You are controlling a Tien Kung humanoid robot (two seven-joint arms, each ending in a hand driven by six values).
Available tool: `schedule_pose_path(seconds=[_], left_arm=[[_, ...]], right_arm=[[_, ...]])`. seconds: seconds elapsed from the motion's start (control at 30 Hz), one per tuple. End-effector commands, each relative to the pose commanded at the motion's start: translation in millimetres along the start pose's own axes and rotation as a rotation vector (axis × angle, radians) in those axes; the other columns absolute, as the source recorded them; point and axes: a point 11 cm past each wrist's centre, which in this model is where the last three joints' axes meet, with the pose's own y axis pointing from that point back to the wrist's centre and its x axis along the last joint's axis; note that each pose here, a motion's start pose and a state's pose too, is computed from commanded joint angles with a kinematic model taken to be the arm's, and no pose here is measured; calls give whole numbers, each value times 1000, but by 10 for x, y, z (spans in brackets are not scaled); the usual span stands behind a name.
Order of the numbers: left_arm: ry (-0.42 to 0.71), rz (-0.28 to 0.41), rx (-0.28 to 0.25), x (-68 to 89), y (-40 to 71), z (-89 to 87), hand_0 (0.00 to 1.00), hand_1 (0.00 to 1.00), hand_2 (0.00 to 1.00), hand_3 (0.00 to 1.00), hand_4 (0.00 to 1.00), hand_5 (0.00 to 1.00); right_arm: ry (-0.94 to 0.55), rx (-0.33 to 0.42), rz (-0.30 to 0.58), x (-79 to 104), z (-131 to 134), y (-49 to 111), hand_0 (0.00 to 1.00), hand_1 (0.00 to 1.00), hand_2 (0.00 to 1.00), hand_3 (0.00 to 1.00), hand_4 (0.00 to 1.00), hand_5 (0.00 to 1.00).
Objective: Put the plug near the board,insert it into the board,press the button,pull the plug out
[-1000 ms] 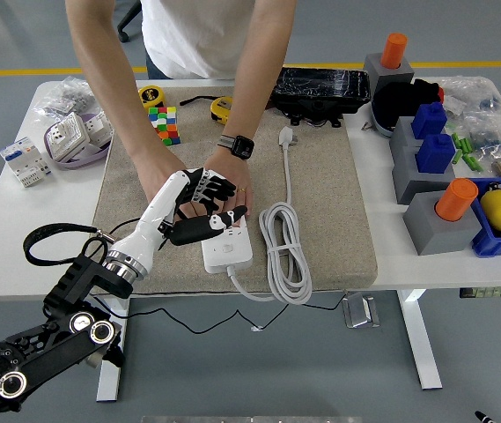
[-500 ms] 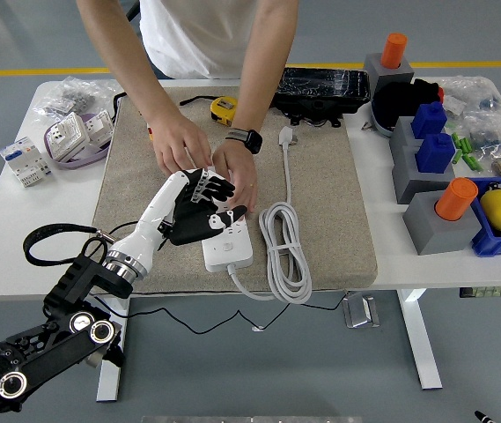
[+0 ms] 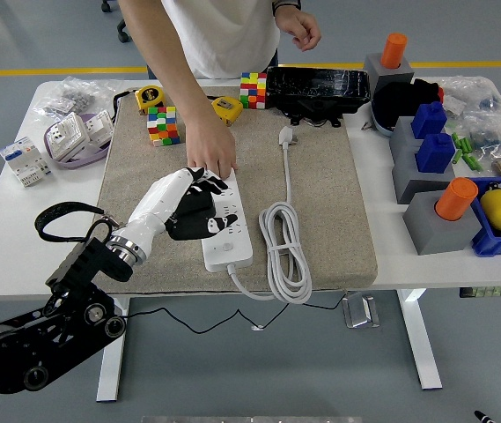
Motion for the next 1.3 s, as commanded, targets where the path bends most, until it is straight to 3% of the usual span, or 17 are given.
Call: schedule_pose_path(seconds=[0.13, 0.43, 0.53, 0.57, 0.73, 0.77, 0.93, 0.97, 1.13, 1.17, 1.3], left_arm=[[-57, 18, 21, 29, -93, -90, 719, 771, 769, 758, 998, 357], [-127, -61, 143, -27, -218, -360, 658, 712, 733, 757, 998, 384], [-125, -71, 152, -31, -258, -396, 658, 712, 733, 757, 998, 384], [-123, -73, 156, -33, -269, -407, 633, 676, 694, 699, 958, 393], [-139, -89, 173, -59, -307, -447, 633, 676, 694, 699, 958, 393], [-142, -94, 176, -69, -312, -453, 613, 658, 636, 616, 866, 367], [-149, -99, 184, -106, -315, -486, 613, 658, 636, 616, 866, 367], [-152, -98, 183, -109, -314, -487, 537, 611, 578, 563, 742, 307], [-158, -104, 187, -124, -319, -498, 537, 611, 578, 563, 742, 307], [-158, -105, 188, -128, -321, -500, 457, 517, 538, 540, 708, 247], [-163, -101, 180, -131, -330, -498, 457, 517, 538, 540, 708, 247]], right_arm=[[0, -1, 0, 0, 4, 1, 606, 638, 650, 553, 951, 490], [1, 0, 0, 2, 0, 1, 605, 638, 650, 553, 951, 490], [0, -1, 0, 3, 1, 0, 605, 638, 650, 553, 951, 490], [0, -1, 0, 2, 1, 0, 607, 638, 650, 554, 952, 489], [0, 0, 0, 3, -2, 0, 607, 638, 650, 554, 952, 489], [1, 0, 0, 5, -3, 0, 607, 638, 650, 552, 952, 490], [2, 1, 1, 10, -6, 0, 607, 638, 650, 552, 952, 490], [2, 1, 1, 10, -5, 0, 607, 638, 650, 553, 952, 490], [7, 0, 2, 15, -1, 1, 607, 638, 650, 553, 952, 490], [7, 0, 2, 16, -2, 1, 607, 638, 650, 553, 952, 489], [7, 1, 3, 20, -5, 1, 607, 638, 650, 553, 952, 489]])
